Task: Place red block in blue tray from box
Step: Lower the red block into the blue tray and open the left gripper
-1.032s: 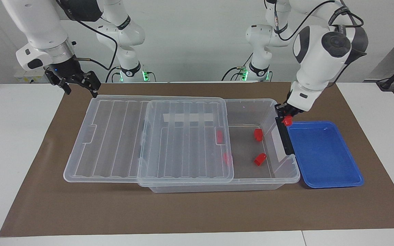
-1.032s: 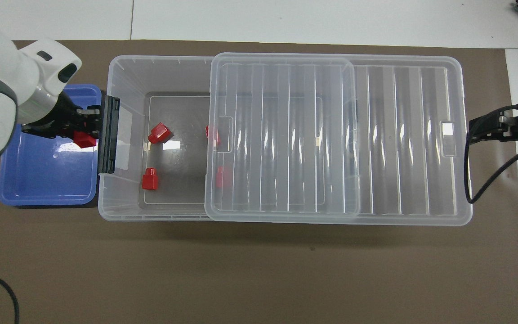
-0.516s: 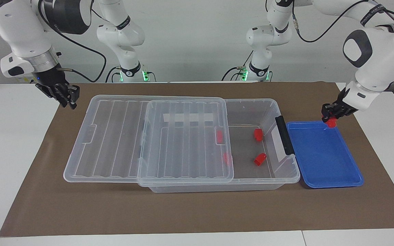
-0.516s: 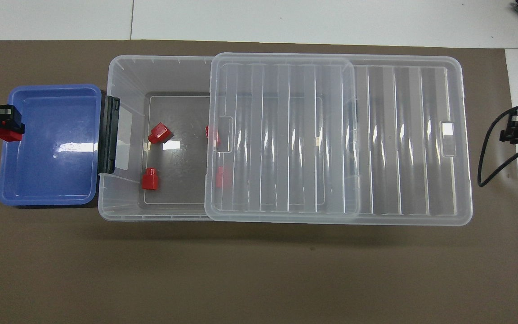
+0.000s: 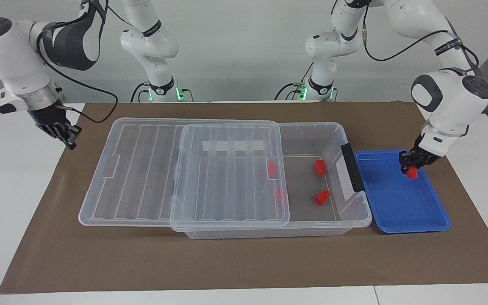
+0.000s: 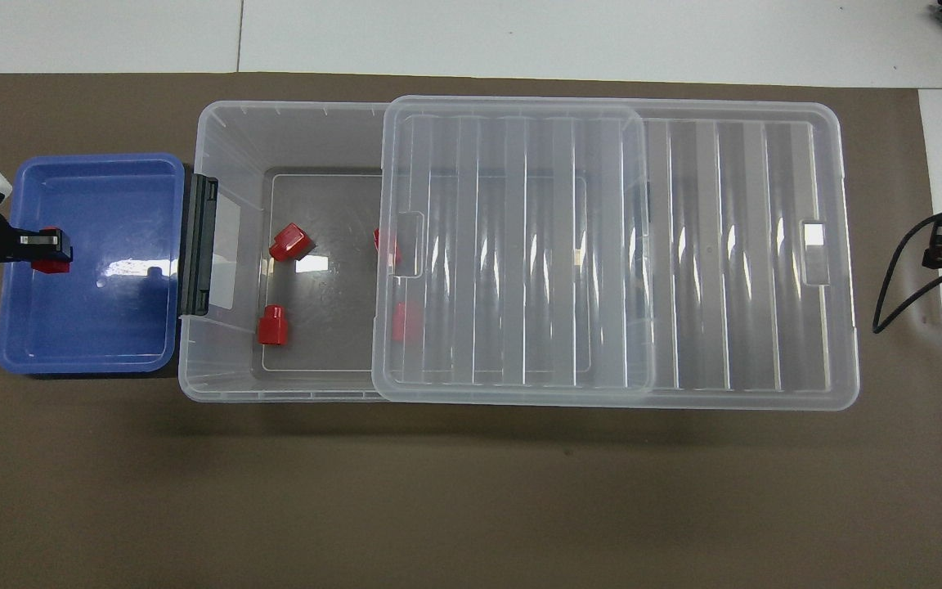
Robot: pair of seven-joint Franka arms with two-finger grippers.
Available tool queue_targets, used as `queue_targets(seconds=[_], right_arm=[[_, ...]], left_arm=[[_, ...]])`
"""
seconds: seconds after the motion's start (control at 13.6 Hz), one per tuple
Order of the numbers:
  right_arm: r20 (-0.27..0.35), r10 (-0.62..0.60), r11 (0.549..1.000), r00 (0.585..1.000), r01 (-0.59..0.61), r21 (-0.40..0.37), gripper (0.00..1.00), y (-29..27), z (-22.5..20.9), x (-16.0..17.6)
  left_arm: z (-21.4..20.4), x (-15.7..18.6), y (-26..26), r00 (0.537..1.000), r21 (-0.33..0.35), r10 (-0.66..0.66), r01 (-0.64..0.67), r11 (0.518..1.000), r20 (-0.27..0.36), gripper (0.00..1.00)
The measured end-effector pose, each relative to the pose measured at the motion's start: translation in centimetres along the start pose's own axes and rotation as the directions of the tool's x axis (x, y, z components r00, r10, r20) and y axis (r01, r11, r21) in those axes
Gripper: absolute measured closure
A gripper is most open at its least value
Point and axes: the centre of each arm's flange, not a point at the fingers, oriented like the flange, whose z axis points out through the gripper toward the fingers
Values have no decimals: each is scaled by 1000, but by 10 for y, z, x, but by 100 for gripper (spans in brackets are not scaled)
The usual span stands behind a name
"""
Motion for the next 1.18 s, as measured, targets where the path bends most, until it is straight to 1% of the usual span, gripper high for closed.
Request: queue_targets(seconds=[0.15,0.37,0.74,0.88,1.18], right_arm=[[12,-11,1000,1000,11,0,99,-5,13,3],[14,-31,1000,999,31,3,99,-17,29,6],[31,-58,998,998,58,5,99,-33,39,3],[34,-73,997,997,72,6,99,-42,43,2],[29,-90,996,996,89,9,99,-51,48,2]], left_arm=[[17,-7,0,1000,1,-1,1,1000,-5,66],[49,-15,-4,1000,5,-9,9,1000,-18,66],[95,-15,-4,999,9,-9,9,1000,-39,66],[101,-18,-4,999,10,-9,9,1000,-43,66],[101,-18,-4,999,10,-9,9,1000,-46,66]])
